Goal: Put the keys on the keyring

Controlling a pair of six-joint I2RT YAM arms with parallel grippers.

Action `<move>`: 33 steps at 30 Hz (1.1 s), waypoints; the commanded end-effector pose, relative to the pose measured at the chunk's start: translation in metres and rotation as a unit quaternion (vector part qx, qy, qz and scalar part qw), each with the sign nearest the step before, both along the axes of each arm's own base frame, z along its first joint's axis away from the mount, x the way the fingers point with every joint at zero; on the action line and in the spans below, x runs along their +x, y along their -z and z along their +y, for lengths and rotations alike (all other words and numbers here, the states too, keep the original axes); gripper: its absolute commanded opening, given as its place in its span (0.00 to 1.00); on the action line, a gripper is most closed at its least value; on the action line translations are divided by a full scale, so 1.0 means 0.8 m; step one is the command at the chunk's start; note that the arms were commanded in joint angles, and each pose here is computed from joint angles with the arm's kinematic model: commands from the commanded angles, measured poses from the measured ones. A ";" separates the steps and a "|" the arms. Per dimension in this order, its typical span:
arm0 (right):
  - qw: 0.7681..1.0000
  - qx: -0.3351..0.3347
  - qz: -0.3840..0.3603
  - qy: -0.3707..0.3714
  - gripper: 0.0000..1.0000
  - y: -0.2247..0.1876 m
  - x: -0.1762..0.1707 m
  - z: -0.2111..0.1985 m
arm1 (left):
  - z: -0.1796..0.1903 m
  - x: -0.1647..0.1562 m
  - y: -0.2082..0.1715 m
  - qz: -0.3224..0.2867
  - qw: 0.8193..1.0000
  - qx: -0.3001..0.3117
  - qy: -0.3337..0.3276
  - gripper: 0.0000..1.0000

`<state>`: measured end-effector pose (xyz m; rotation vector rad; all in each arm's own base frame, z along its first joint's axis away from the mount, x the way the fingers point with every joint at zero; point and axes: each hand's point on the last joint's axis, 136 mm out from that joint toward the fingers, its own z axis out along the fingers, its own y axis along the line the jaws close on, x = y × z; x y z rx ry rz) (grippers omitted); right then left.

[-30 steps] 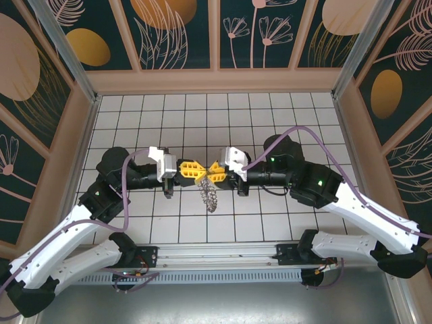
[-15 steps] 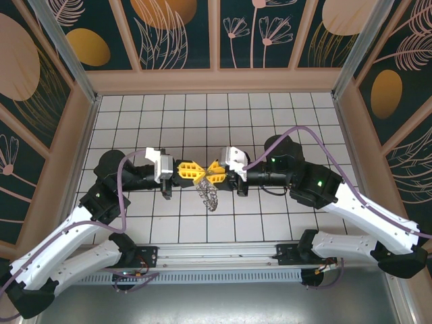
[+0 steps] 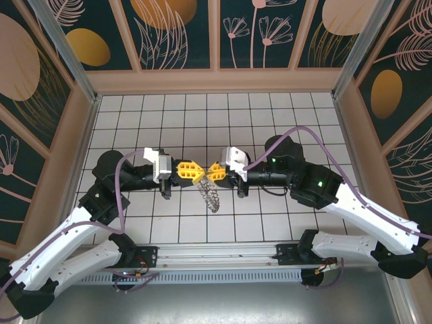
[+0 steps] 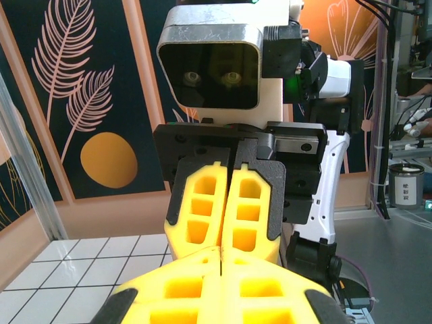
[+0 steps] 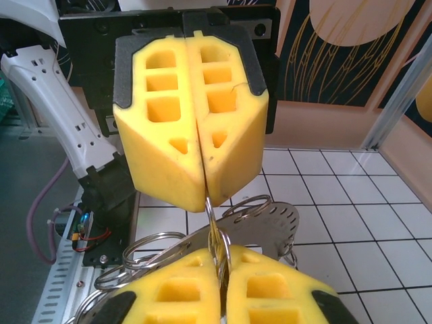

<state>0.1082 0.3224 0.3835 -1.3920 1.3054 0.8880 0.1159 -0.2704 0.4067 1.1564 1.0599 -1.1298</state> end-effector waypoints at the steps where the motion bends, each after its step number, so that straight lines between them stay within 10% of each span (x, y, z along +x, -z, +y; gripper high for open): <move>1: 1.000 -0.007 0.008 -0.010 0.04 0.005 -0.005 0.000 | 0.006 -0.008 -0.027 -0.025 0.999 -0.029 0.005 0.00; 33: 1.000 0.007 0.003 0.003 0.29 -0.002 0.001 0.001 | 0.009 -0.013 -0.025 -0.026 0.999 -0.029 0.008 0.00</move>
